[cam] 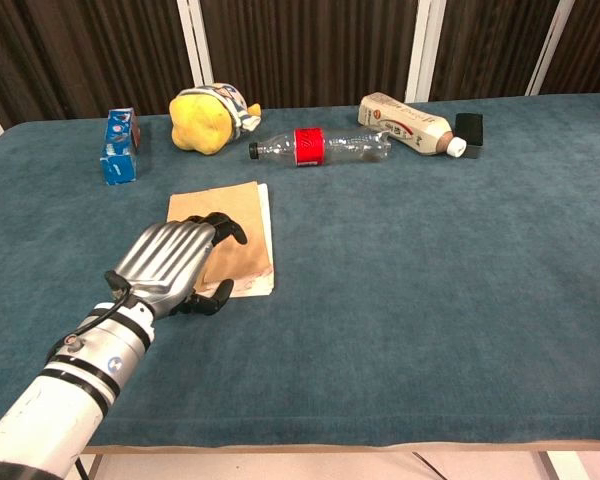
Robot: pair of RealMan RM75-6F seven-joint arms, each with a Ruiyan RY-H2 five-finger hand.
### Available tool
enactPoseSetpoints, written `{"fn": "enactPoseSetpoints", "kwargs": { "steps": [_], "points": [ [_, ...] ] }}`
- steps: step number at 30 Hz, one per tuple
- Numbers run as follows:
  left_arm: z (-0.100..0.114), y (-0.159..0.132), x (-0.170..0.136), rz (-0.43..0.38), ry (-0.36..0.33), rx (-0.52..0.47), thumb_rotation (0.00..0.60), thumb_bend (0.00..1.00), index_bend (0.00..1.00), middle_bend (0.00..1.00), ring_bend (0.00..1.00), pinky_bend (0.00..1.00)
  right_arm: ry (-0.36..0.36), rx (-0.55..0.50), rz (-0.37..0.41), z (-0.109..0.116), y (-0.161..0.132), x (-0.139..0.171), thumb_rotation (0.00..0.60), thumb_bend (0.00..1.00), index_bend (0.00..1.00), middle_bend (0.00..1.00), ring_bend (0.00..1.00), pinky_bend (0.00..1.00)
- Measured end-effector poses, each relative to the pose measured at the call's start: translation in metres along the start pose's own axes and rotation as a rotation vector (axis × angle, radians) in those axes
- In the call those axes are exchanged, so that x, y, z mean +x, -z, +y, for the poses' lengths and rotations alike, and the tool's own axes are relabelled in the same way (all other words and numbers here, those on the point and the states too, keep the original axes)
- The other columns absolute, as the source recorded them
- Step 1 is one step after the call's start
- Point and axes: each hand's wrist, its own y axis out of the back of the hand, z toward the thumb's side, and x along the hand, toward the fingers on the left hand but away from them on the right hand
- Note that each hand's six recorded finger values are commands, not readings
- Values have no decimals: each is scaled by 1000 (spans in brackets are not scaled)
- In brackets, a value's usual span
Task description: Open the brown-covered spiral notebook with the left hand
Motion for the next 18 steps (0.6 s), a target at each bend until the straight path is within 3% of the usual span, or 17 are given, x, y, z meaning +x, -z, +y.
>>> {"fn": "enactPoseSetpoints", "kwargs": {
  "steps": [11,18],
  "points": [
    [1,-1,0,0,-7,-16,600,453,344,222,230,321,-3,2,-2,-1,0,0,600,53,0,0,0,170],
    [-1,0,2,3,-23,-15,600,454,512,319,299,374,0,2,-2,0,0,1,600,53,0,0,0,171]
  ]
}}
